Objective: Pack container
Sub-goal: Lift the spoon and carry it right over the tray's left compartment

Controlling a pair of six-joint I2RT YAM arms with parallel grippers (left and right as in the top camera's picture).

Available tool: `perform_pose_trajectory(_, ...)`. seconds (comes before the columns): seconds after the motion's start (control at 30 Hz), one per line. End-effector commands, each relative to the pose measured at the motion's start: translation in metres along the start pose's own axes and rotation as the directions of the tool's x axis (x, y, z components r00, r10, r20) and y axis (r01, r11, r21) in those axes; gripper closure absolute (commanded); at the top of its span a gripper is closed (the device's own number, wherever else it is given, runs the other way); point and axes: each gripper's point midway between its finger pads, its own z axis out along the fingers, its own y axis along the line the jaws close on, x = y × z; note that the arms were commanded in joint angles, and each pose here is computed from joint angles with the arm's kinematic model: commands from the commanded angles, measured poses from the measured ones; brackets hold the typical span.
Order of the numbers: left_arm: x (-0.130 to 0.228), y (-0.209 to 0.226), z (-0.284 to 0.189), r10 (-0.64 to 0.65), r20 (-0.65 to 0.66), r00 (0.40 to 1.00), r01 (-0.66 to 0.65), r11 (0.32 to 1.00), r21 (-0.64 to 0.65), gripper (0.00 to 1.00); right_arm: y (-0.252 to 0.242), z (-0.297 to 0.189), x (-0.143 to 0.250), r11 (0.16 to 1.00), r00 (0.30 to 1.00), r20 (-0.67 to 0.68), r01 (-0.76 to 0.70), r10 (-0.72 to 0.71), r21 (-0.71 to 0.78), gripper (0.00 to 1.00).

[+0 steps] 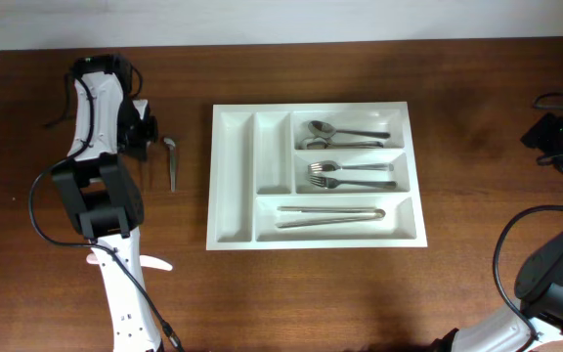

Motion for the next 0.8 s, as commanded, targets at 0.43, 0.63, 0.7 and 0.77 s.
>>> perform_pose_trajectory(0.43, -0.008, -0.065, -0.085, 0.043, 0.184, 0.982, -0.086, 0.969, 0.231, 0.98, 0.002, -0.003, -0.005, 1.000, 1.000, 0.014, -0.006, 0.006, -0.004, 0.01)
perform_pose_trajectory(0.63, 0.005, -0.117, -0.117, 0.084, 0.235, 0.968, -0.158, 0.935, 0.317, 0.98, 0.001, -0.003, -0.005, 1.000, 1.000, 0.014, -0.006, 0.006, -0.004, 0.01)
perform_pose_trajectory(0.7, 0.009, -0.131, -0.123, 0.071, 0.234, 0.970, -0.147, 0.934, 0.325, 0.98, 0.002, -0.003, -0.005, 1.000, 1.000, 0.014, -0.006, 0.006, -0.004, 0.01)
perform_pose_trajectory(0.77, 0.015, -0.148, -0.129, 0.054, 0.228, 0.972, -0.132, 0.931, 0.341, 0.98, 0.001, -0.003, -0.005, 1.000, 1.000, 0.014, -0.006, 0.006, -0.004, 0.01)
